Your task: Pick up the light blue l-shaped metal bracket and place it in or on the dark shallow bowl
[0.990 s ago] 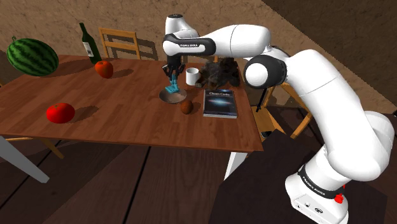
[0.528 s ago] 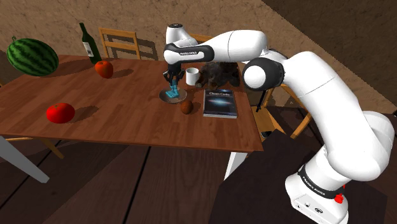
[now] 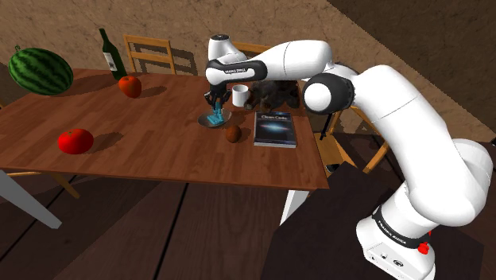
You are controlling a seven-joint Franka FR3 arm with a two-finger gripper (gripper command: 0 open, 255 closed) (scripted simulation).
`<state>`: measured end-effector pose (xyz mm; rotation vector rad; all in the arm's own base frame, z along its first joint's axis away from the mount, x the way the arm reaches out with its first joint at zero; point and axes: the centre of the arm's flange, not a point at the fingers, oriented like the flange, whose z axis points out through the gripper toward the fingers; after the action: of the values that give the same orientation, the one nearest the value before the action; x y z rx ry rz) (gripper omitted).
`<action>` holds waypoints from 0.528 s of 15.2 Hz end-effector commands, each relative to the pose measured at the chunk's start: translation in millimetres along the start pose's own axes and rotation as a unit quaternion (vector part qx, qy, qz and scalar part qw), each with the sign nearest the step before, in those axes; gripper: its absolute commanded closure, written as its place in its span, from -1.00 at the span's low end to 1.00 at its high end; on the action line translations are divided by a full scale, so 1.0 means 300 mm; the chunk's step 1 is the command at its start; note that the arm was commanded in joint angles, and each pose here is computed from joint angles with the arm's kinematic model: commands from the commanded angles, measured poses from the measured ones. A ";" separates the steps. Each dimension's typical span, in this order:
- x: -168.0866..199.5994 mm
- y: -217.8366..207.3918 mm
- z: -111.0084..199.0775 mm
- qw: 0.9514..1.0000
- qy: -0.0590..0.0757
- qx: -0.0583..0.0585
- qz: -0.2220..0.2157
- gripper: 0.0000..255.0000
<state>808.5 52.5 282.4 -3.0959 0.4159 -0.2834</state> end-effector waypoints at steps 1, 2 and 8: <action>-0.007 -0.003 0.016 1.000 -0.003 0.000 -0.001 1.00; -0.007 -0.003 0.016 1.000 -0.003 0.000 -0.001 1.00; -0.010 -0.003 0.015 1.000 -0.003 0.000 -0.001 -1.00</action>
<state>806.9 54.1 277.5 -3.0971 0.4142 -0.2731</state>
